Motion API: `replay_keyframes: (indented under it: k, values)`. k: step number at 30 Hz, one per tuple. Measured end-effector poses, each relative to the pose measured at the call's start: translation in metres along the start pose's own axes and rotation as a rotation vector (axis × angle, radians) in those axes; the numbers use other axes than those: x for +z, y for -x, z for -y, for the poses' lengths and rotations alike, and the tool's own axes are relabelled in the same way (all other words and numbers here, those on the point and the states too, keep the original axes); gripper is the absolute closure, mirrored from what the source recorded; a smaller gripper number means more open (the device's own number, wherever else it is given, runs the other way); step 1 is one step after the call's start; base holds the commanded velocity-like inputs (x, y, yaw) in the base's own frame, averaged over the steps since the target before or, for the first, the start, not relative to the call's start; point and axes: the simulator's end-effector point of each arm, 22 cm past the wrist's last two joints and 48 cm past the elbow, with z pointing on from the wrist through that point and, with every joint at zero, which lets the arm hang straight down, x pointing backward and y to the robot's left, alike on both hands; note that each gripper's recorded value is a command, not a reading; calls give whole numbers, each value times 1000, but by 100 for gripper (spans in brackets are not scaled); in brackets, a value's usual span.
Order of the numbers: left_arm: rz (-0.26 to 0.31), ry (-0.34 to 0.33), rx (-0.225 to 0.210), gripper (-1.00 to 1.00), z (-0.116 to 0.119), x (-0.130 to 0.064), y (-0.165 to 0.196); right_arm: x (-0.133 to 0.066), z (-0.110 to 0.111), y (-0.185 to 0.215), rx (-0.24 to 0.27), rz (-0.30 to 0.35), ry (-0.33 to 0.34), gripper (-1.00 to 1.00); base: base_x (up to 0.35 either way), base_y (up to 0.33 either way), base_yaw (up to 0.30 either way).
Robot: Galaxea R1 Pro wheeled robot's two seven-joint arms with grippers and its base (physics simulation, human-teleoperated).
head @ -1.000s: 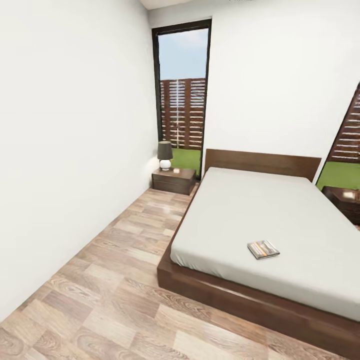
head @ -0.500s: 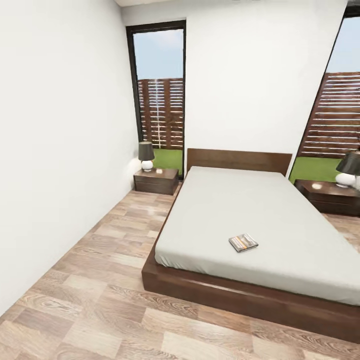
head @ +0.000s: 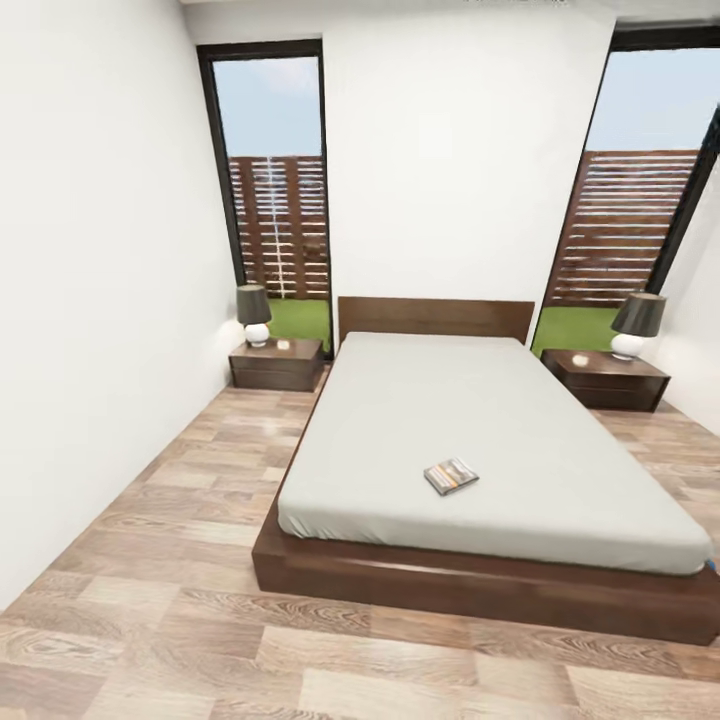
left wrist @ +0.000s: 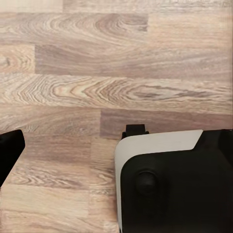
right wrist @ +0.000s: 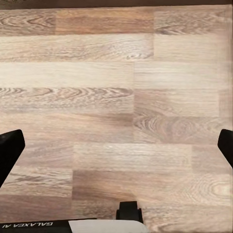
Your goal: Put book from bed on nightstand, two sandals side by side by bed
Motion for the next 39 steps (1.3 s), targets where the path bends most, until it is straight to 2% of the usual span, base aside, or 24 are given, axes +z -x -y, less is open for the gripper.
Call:
replay_keyframes:
  k: [12, 39]
  values:
    - [4, 4, -11, -100, -3, 0, 2, 0, 0, 0, 0, 0, 0, -100, 0, 0, -245]
    - [7, 4, -1, -100, -4, 0, 2, 0, 0, 0, 0, 0, 1, -100, 0, 0, -216]
